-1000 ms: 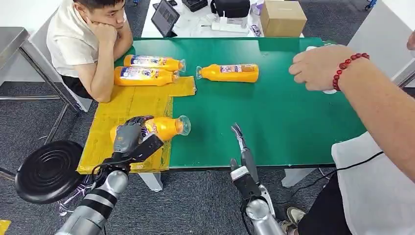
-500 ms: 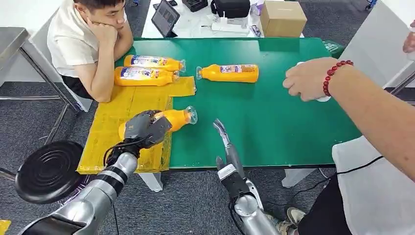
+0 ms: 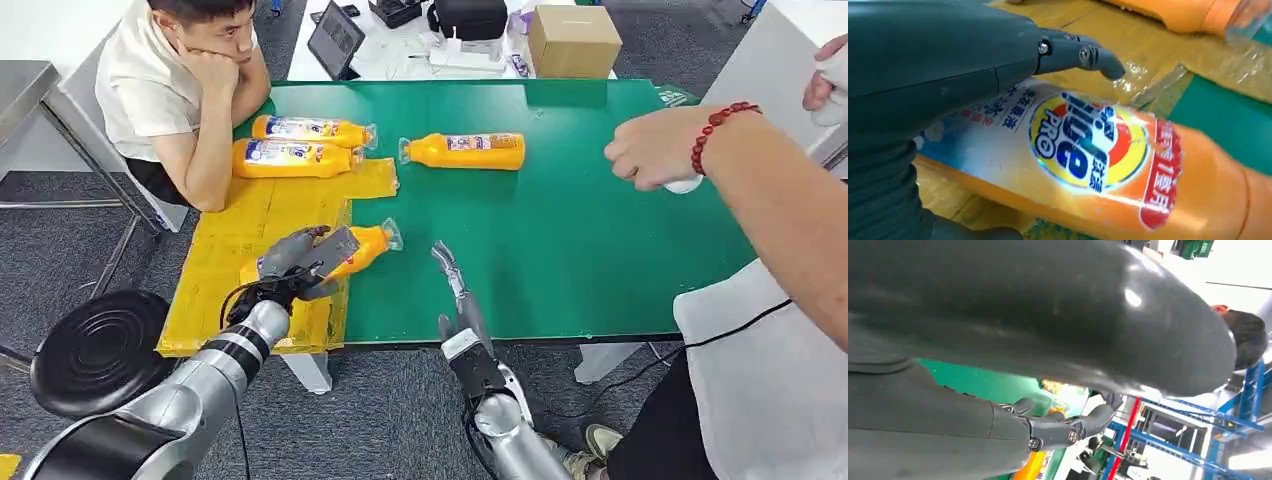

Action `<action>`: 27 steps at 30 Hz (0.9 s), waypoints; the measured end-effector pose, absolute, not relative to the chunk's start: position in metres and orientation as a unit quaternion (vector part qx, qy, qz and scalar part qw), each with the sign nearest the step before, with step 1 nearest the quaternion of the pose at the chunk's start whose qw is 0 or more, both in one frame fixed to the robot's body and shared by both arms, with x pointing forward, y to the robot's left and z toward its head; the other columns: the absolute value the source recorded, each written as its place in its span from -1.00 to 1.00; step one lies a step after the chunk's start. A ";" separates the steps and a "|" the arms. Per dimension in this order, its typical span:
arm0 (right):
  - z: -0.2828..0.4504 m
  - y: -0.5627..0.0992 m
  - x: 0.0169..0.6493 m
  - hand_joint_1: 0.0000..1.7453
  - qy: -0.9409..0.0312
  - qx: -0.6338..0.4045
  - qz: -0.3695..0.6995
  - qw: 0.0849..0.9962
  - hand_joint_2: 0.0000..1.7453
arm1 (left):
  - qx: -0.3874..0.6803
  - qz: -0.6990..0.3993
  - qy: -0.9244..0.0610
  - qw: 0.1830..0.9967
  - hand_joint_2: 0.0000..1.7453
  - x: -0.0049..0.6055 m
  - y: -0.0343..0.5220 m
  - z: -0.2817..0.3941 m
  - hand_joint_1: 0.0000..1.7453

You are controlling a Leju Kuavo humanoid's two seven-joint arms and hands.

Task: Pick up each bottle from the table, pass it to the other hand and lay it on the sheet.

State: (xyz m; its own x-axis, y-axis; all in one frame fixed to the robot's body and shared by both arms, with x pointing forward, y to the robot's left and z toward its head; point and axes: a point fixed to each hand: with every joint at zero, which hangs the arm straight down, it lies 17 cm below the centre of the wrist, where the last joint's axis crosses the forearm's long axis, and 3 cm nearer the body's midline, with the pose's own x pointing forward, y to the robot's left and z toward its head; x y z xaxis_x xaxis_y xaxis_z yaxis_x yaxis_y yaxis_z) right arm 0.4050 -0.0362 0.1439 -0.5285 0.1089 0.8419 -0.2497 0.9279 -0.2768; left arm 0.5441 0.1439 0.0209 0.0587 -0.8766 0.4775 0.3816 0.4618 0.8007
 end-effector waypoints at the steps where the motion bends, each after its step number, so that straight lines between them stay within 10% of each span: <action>1: 0.143 -0.037 0.406 -1.00 -0.854 0.040 0.185 0.485 -1.00 | 0.241 -0.467 -0.505 0.684 1.00 0.543 0.143 0.020 -1.00; 15: 0.133 -0.041 0.408 -1.00 -0.848 0.029 0.184 0.495 -1.00 | 0.251 -0.572 -0.524 0.580 1.00 0.525 0.087 0.021 -1.00; 27: 0.126 -0.048 0.394 -1.00 -0.830 0.106 0.120 0.533 -1.00 | 0.086 -0.376 -0.710 0.589 1.00 0.501 0.027 0.091 -1.00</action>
State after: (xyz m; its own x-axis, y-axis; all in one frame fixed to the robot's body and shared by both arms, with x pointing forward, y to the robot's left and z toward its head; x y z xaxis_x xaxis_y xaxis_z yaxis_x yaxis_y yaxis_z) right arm 0.3936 -0.0477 0.1256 -0.4083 -0.0479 0.9116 -0.3047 0.9485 -0.0867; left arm 0.5012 0.0265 0.0906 -0.2905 -0.5645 0.7726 0.3213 0.7030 0.6344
